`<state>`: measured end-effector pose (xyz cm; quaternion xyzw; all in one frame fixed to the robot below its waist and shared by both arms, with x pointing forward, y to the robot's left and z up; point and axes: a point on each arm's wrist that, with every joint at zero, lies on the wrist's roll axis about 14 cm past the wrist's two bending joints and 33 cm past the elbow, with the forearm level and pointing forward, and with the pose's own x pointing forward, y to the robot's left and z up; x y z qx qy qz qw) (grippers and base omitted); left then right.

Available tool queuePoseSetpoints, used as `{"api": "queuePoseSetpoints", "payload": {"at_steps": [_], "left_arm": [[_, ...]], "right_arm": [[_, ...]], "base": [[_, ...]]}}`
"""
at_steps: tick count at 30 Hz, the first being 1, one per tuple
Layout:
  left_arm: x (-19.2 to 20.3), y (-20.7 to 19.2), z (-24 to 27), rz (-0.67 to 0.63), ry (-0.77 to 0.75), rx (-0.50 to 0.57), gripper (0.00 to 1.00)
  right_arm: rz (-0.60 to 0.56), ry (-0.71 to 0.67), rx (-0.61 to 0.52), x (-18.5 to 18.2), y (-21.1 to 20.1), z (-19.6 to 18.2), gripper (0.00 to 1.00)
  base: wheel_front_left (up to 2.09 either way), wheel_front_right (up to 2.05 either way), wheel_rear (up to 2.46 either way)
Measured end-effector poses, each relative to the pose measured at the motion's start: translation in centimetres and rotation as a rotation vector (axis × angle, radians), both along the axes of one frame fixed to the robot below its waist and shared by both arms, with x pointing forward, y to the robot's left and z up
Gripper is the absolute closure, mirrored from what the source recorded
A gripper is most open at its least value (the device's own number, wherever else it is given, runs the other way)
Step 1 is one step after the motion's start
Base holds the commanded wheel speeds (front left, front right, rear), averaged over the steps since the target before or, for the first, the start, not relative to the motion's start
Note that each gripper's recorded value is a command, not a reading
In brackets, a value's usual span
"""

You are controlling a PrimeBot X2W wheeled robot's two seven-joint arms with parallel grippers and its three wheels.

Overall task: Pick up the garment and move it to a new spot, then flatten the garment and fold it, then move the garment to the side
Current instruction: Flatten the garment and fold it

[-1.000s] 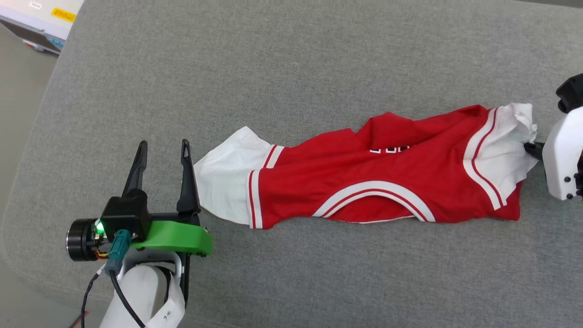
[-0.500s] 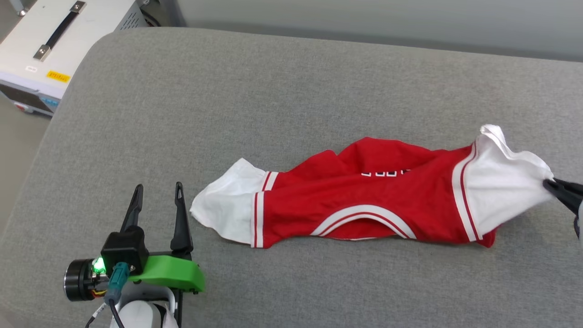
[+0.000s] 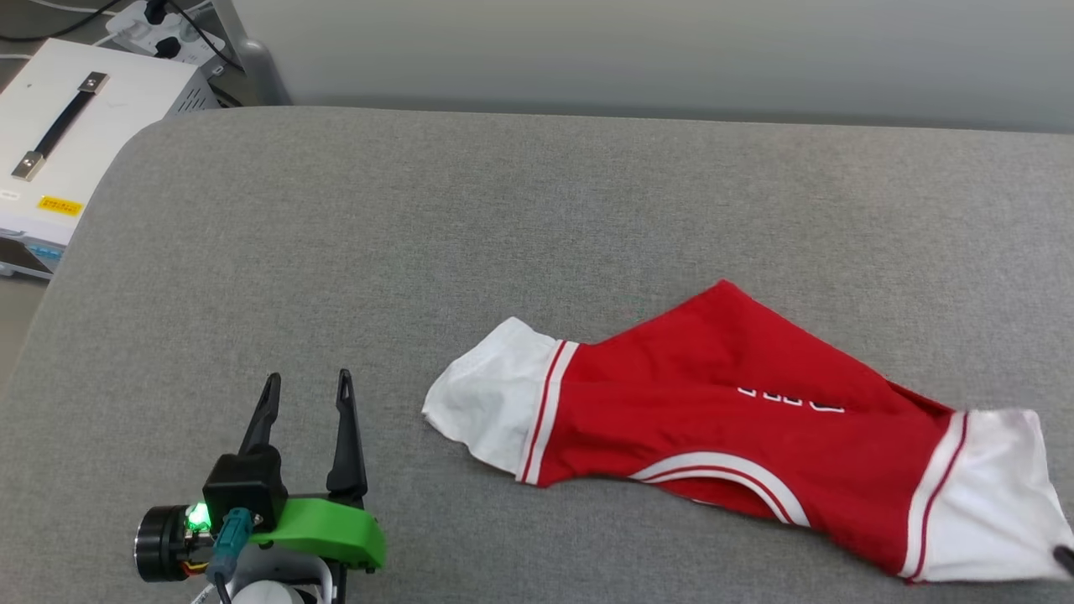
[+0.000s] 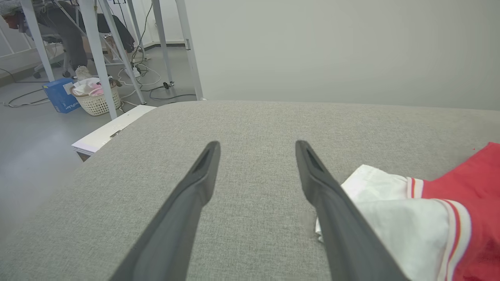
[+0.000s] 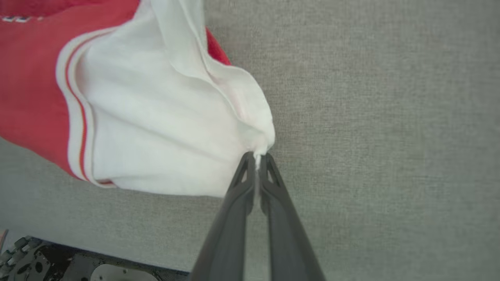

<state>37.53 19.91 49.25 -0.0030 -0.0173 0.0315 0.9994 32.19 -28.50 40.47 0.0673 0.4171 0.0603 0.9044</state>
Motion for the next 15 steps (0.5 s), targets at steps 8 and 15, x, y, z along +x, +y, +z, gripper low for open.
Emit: {"api": "queuePoseSetpoints", "payload": {"at_steps": [8,15], "left_arm": [[-0.3,-0.1,-1.0,-0.006,0.03,0.004,0.0],[-0.4,-0.1,-0.5,-0.005,0.017,0.01,0.0]], "right_arm": [[-0.094,0.04,0.006,-1.6,-0.6,-3.2,0.44],[-0.084,-0.251,-0.035,2.6,-0.9,1.9,0.0]], "base": [[0.0,0.0,0.0],[0.0,0.0,0.0]]}}
